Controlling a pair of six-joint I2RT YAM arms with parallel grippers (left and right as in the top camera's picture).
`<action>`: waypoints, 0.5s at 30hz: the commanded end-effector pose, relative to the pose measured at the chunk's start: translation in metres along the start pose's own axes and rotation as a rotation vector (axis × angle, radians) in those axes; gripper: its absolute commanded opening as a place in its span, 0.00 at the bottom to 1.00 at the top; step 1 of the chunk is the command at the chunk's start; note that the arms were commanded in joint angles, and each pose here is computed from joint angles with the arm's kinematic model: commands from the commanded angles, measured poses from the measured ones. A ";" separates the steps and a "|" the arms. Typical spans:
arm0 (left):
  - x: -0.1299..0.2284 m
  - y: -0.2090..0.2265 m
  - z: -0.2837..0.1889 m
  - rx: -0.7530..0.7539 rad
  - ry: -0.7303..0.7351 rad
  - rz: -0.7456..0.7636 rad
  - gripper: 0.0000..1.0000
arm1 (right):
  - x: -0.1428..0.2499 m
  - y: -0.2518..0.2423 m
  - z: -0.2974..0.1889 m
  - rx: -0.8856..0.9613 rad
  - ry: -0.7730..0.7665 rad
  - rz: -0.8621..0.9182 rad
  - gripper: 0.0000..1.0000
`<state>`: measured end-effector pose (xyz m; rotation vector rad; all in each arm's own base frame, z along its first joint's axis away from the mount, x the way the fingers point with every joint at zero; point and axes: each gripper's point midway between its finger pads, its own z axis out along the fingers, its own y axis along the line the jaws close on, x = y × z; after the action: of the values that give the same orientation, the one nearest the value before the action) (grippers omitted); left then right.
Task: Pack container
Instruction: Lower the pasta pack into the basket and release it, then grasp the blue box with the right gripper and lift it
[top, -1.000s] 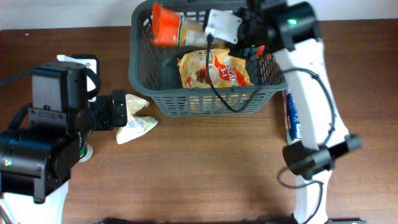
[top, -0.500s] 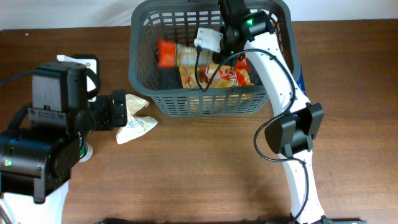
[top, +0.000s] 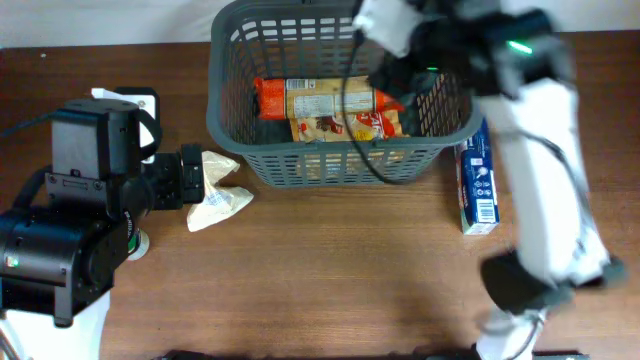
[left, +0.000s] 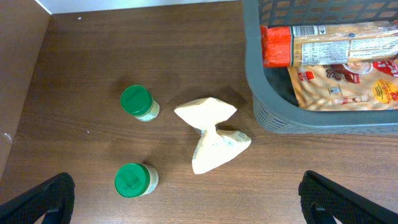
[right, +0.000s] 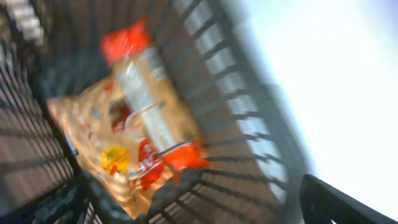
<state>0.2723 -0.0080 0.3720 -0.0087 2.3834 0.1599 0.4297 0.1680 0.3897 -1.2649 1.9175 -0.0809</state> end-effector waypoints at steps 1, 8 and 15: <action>-0.001 0.004 0.000 -0.015 -0.003 -0.015 0.99 | 0.002 -0.039 -0.103 0.202 -0.132 0.296 0.99; -0.001 0.004 0.000 -0.015 -0.003 -0.015 0.99 | 0.113 -0.135 -0.196 0.584 -0.193 0.982 0.99; -0.001 0.004 0.000 -0.015 -0.003 -0.015 0.99 | 0.274 -0.101 -0.087 0.398 0.277 1.407 0.96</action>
<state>0.2723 -0.0080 0.3722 -0.0088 2.3831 0.1598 0.3751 -0.1160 0.4388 0.3014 2.1812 -0.0490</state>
